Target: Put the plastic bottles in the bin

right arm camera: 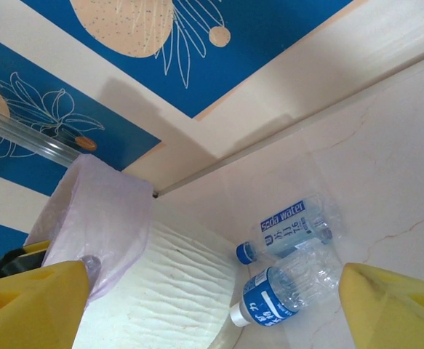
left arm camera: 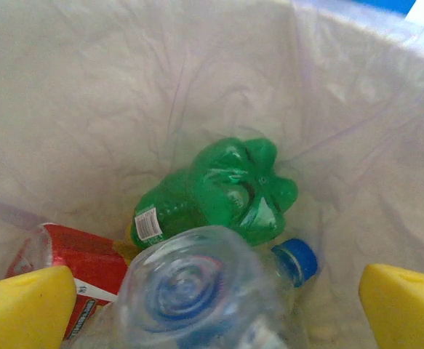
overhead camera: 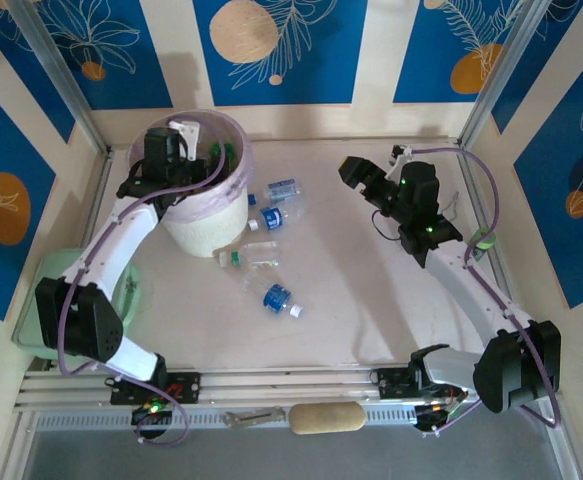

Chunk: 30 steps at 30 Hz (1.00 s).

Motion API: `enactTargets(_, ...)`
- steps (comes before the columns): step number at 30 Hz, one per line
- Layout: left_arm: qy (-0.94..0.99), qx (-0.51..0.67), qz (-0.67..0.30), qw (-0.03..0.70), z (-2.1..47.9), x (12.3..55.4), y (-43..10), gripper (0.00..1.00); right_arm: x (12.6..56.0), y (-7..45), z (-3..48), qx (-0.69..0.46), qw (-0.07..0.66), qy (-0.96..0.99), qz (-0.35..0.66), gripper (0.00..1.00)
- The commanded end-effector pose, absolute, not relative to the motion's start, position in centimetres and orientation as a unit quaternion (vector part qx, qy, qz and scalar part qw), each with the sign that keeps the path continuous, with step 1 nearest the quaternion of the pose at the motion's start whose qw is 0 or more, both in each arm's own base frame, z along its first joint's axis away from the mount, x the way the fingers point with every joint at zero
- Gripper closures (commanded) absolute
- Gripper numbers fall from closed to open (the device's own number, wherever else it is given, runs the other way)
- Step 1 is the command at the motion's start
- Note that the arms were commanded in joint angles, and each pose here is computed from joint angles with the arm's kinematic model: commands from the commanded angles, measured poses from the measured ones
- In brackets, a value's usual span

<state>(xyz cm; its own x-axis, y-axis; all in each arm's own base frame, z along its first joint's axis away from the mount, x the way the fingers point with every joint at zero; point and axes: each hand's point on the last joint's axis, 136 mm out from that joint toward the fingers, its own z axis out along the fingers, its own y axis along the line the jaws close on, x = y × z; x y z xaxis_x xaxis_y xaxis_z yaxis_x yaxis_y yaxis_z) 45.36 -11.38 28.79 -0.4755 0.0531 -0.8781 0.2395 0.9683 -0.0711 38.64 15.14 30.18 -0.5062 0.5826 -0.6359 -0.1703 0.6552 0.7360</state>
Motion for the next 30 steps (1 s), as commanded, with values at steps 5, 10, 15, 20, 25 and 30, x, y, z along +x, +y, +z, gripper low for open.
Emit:
enactTargets(5, 0.785, 0.056, -0.116, 0.607, 38.4, 42.2, -10.2, 0.0, 39.4, 13.3, 30.3, 0.143, 0.49, 0.779, 0.364, 0.1)
enactTargets(10, 0.758, 0.045, -0.145, 0.634, 40.7, 40.6, -10.2, 0.0, 40.2, 11.4, 29.3, 0.159, 0.487, 0.791, 0.335, 0.1)
enactTargets(15, 0.75, 0.049, -0.207, 0.627, 41.0, 40.1, -11.8, 0.0, 41.3, 7.9, 26.3, 0.184, 0.449, 0.833, 0.264, 0.1)
enactTargets(20, 0.749, 0.071, -0.278, 0.597, 40.2, 39.7, -15.3, 0.0, 42.3, 4.7, 22.3, 0.178, 0.376, 0.89, 0.189, 0.1)
enactTargets(25, 0.755, 0.109, -0.291, 0.578, 39.0, 39.0, -19.6, 0.0, 42.9, 0.7, 17.8, 0.181, 0.29, 0.935, 0.09, 0.1)
enactTargets(30, 0.763, 0.14, -0.303, 0.553, 37.3, 38.4, -23.2, 0.0, 42.8, -2.8, 13.9, 0.191, 0.228, 0.954, 0.019, 0.1)
